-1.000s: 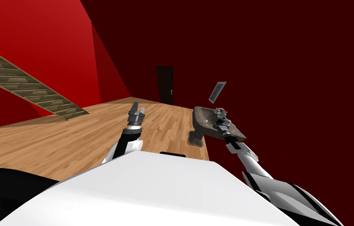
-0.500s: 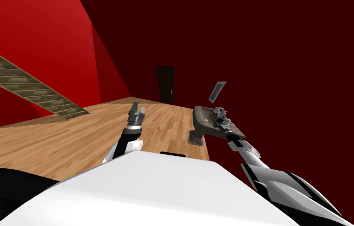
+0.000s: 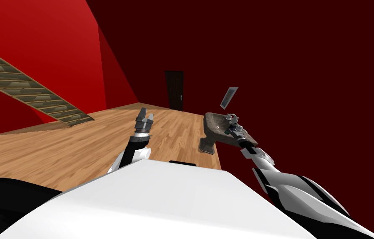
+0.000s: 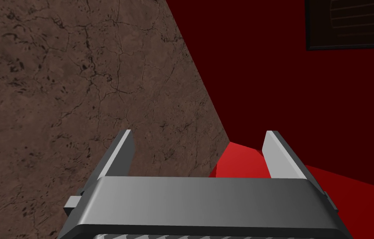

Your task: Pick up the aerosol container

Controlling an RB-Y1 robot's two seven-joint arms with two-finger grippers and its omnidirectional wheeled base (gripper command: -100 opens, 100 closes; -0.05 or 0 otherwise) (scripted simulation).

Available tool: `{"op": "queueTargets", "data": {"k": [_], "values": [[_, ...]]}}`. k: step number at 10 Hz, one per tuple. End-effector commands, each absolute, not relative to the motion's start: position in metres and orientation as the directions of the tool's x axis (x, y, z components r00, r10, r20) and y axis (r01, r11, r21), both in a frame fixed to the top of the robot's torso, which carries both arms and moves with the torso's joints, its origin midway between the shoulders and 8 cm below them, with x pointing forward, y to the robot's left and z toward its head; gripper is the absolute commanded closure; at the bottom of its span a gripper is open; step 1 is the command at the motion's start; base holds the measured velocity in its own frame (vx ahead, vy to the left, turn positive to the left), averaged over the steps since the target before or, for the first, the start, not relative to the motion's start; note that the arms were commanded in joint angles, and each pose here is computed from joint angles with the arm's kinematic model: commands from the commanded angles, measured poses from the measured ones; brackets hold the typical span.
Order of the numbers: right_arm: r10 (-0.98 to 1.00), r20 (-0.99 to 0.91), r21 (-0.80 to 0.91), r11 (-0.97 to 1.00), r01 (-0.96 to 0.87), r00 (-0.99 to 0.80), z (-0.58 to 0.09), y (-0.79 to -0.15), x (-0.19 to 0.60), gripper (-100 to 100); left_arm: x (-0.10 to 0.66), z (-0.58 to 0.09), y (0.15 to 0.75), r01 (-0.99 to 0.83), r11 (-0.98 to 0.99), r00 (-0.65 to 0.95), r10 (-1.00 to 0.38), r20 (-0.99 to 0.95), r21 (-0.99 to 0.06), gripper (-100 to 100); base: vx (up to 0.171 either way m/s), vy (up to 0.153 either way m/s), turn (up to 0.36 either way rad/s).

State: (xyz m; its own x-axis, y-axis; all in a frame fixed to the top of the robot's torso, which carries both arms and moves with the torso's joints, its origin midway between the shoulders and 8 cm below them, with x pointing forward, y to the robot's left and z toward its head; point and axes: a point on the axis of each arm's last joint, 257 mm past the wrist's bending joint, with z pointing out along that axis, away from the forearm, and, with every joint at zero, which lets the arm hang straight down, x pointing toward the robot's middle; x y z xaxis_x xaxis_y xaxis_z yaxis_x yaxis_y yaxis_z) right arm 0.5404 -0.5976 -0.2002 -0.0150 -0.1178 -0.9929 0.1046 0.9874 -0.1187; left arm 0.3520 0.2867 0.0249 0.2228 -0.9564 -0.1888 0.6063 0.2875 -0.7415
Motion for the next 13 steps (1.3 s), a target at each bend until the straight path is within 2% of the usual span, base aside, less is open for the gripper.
{"op": "queueTargets", "data": {"k": [1, 5, 6, 7, 13], "values": [[-0.118, -0.993, -0.119, 0.987, 0.105, -0.015, -0.200, -0.598, 0.540, 100, 0.352, 0.025, 0.287, 0.606, 0.288, 0.223, -0.956, -0.189, -0.741, 0, -0.001, 0.004, 0.016], [-0.116, -0.993, -0.117, 0.988, 0.105, -0.016, -0.201, -0.597, 0.540, 100, 0.352, 0.025, 0.287, 0.606, 0.288, 0.223, -0.956, -0.189, -0.741, 0, 0.000, 0.000, -0.003], [-0.117, -0.993, -0.118, 0.988, 0.105, -0.016, -0.201, -0.597, 0.540, 0, 0.352, 0.025, 0.287, 0.606, 0.288, 0.223, -0.956, -0.189, -0.741, 0, 0.000, 0.000, 0.000], [-0.088, -0.996, -0.091, 0.990, 0.108, -0.034, -0.218, -0.593, 0.531, 100, 0.352, 0.025, 0.287, 0.606, 0.288, 0.223, -0.956, -0.189, -0.741, 0, 0.058, -0.028, 0.015], [-0.081, -0.996, -0.085, 0.993, 0.081, -0.046, -0.236, -0.577, 0.511, 100, 0.352, 0.025, 0.287, 0.606, 0.288, 0.223, -0.956, -0.189, -0.741, 0, 0.042, -0.027, 0.004]]}}
